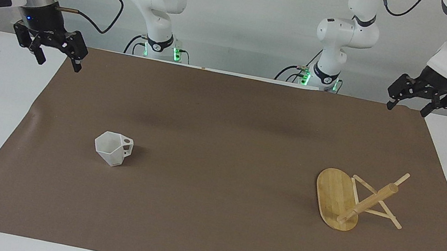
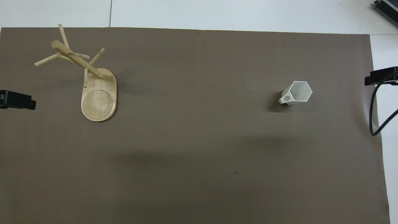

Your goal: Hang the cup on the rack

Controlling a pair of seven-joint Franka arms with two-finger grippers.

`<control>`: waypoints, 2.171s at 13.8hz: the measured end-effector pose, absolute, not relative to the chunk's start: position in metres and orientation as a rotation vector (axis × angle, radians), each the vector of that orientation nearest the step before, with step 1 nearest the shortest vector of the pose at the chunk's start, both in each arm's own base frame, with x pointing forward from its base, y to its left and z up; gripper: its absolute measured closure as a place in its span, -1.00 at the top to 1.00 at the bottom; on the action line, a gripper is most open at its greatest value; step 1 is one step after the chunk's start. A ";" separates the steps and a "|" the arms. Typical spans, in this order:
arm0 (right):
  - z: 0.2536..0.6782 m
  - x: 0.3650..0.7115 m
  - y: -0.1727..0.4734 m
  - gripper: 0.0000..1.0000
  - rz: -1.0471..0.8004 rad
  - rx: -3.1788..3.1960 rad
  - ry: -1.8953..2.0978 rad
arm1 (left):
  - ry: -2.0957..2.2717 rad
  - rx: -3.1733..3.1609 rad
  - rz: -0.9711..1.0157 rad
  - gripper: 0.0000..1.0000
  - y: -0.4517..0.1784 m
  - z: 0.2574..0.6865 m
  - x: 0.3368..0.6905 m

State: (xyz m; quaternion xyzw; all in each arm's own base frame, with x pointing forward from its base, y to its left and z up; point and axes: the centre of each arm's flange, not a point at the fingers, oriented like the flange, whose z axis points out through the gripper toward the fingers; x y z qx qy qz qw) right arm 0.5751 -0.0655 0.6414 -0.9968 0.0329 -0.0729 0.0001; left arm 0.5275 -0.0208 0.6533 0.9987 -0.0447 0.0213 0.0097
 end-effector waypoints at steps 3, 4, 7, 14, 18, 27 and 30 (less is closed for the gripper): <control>0.641 0.575 -0.066 1.00 -0.229 -3.131 0.105 | -0.139 3.118 0.067 1.00 -0.021 0.653 0.527; 0.641 0.575 -0.066 1.00 -0.229 -3.131 0.105 | -0.139 3.118 0.067 1.00 -0.021 0.653 0.527; 0.641 0.575 -0.064 1.00 -0.229 -3.131 0.098 | -0.139 3.118 0.067 1.00 -0.021 0.653 0.527; 0.641 0.575 -0.061 1.00 -0.229 -3.131 0.091 | -0.139 3.118 0.067 1.00 -0.021 0.653 0.527; 0.640 0.575 -0.061 1.00 -0.225 -3.131 0.091 | -0.139 3.118 0.067 1.00 -0.021 0.653 0.527; 0.606 0.578 -0.054 1.00 -0.217 -3.114 0.081 | -0.139 3.118 0.067 1.00 -0.021 0.653 0.527; 0.580 0.582 -0.055 1.00 -0.242 -3.114 0.085 | -0.139 3.118 0.067 1.00 -0.021 0.653 0.527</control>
